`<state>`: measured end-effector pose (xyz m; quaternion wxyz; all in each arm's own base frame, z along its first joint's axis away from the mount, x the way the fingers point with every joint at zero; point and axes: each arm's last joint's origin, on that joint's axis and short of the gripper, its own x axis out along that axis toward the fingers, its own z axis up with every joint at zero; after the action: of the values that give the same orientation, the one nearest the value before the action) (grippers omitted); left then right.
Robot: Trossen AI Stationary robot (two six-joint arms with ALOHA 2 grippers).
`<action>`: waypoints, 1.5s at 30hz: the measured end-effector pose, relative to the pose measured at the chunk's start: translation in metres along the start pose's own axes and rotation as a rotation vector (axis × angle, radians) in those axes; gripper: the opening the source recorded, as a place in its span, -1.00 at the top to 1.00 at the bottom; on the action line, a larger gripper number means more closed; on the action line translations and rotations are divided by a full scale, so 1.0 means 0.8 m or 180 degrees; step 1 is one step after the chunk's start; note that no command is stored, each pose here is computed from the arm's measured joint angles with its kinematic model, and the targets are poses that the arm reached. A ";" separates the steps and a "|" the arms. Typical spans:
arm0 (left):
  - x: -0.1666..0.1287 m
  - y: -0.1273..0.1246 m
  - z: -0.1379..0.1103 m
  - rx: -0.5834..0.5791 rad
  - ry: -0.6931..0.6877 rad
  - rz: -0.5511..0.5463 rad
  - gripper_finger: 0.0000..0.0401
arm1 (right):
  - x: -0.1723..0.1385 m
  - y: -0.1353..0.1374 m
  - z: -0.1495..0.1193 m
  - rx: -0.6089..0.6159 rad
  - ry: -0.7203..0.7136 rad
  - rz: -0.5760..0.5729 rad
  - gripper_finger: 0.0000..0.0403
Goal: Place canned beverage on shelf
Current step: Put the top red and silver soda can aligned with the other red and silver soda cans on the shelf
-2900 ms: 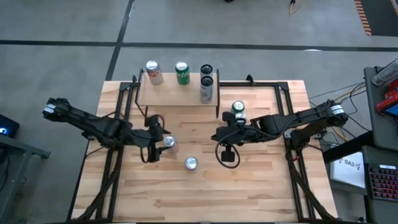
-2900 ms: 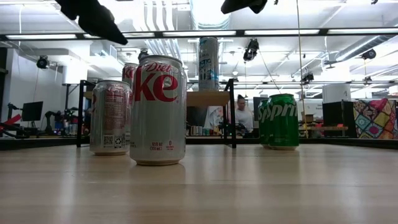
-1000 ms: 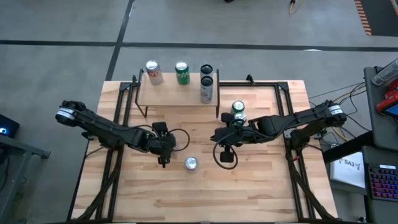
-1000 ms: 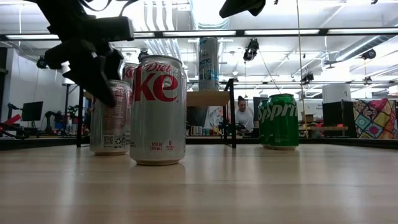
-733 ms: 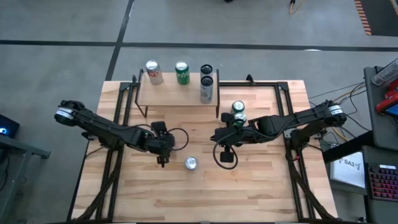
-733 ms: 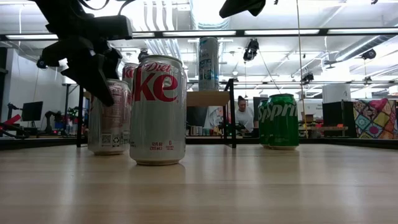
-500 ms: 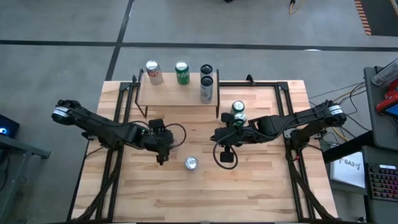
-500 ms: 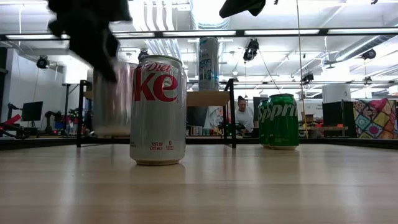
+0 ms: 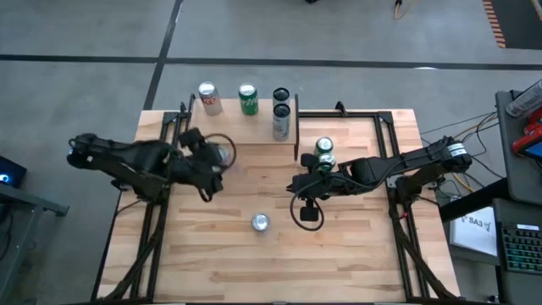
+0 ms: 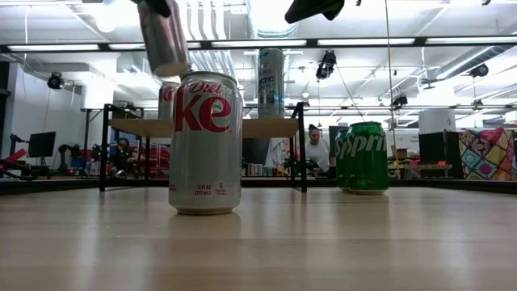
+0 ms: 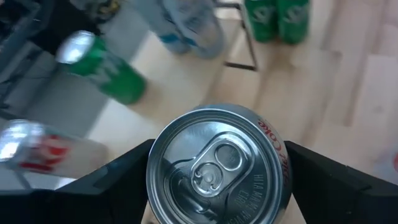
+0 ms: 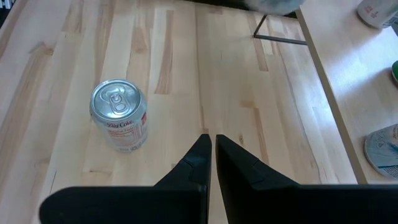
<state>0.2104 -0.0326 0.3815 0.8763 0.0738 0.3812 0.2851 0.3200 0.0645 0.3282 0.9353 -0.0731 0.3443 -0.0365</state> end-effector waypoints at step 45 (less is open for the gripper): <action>0.126 0.156 0.012 -0.0790 0.1051 0.0343 -0.50 | 0.000 0.000 0.000 -0.0129 -0.0001 -0.0001 0.94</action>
<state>0.2168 0.1274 0.3688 0.7878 -0.0622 0.4770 0.3846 0.3201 0.0645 0.3281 0.9337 -0.0921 0.3447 -0.0297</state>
